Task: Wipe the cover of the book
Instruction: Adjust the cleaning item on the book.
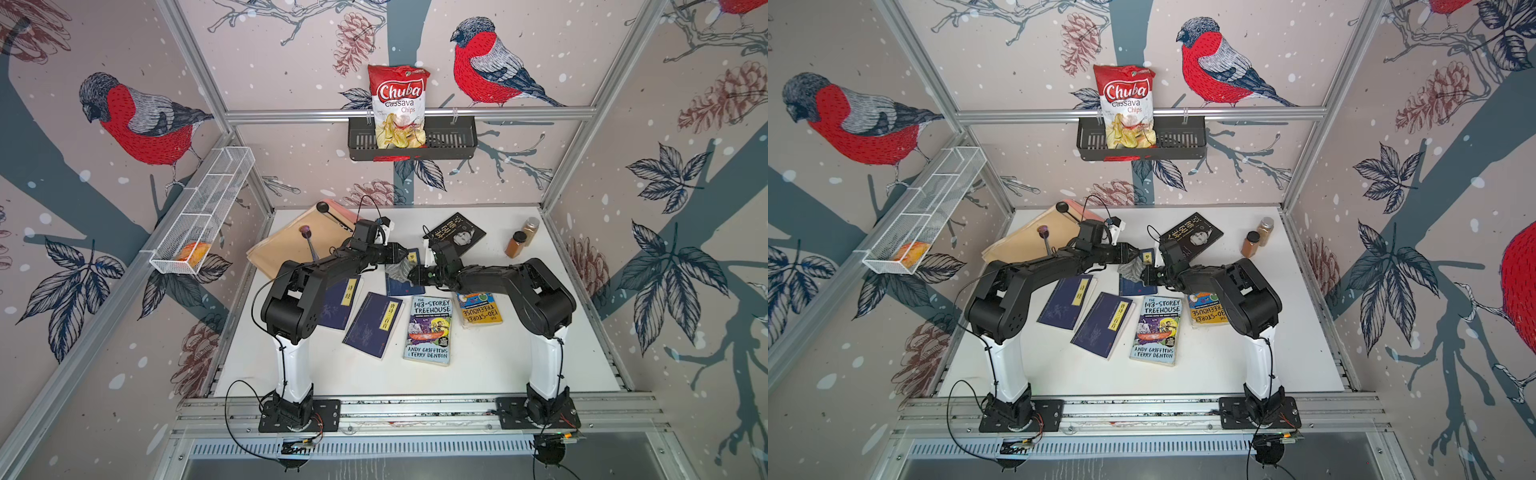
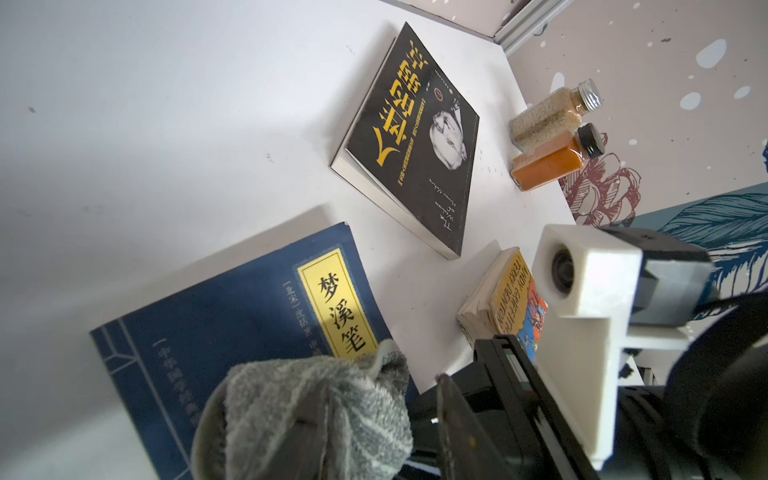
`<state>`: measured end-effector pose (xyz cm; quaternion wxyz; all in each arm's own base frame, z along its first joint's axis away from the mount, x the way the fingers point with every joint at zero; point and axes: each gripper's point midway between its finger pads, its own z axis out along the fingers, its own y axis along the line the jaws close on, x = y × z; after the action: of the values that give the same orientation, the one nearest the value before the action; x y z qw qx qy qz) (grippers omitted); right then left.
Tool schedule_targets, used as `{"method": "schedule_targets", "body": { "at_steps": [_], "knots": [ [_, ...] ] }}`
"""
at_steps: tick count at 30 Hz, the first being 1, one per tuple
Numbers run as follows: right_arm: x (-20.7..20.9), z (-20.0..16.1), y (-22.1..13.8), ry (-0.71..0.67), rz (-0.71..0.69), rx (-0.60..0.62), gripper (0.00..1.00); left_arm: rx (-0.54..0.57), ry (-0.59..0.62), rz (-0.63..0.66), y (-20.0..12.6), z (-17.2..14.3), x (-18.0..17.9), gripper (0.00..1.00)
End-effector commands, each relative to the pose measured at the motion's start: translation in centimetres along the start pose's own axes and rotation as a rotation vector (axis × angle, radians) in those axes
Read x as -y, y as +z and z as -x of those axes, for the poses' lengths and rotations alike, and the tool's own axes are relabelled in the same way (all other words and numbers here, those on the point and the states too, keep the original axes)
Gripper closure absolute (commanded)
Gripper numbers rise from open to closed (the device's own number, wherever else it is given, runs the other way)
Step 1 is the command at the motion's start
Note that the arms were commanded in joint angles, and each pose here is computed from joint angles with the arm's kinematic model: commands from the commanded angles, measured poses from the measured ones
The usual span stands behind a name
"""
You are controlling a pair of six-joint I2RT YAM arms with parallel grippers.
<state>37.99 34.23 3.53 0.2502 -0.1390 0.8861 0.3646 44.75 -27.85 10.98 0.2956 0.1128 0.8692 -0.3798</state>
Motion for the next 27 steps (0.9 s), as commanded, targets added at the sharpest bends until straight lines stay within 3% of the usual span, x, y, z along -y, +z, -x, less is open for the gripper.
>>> {"method": "schedule_targets", "body": {
  "at_steps": [1, 6, 17, 23, 27],
  "knots": [
    [0.7, 0.0, -0.2, 0.018, -0.034, 0.008, 0.88, -0.009, -0.010, 0.092, -0.6, 0.0, -1.2, 0.59],
    [0.5, 0.1, -0.2, 0.017, -0.027, 0.017, 0.88, -0.020, -0.015, 0.154, -1.2, -0.4, -1.9, 0.58],
    [0.5, 0.3, -0.2, 0.014, -0.026, 0.021, 0.88, 0.061, 0.021, 0.255, -4.8, 1.9, -1.0, 0.56],
    [0.5, 0.3, -0.3, 0.010, -0.024, 0.021, 0.88, -0.037, 0.020, 0.321, -4.1, -0.4, -2.9, 0.54],
    [0.6, 0.4, -0.2, 0.008, -0.024, 0.028, 0.88, -0.057, 0.014, 0.289, -2.9, -1.6, -3.0, 0.43]
  ]
}}
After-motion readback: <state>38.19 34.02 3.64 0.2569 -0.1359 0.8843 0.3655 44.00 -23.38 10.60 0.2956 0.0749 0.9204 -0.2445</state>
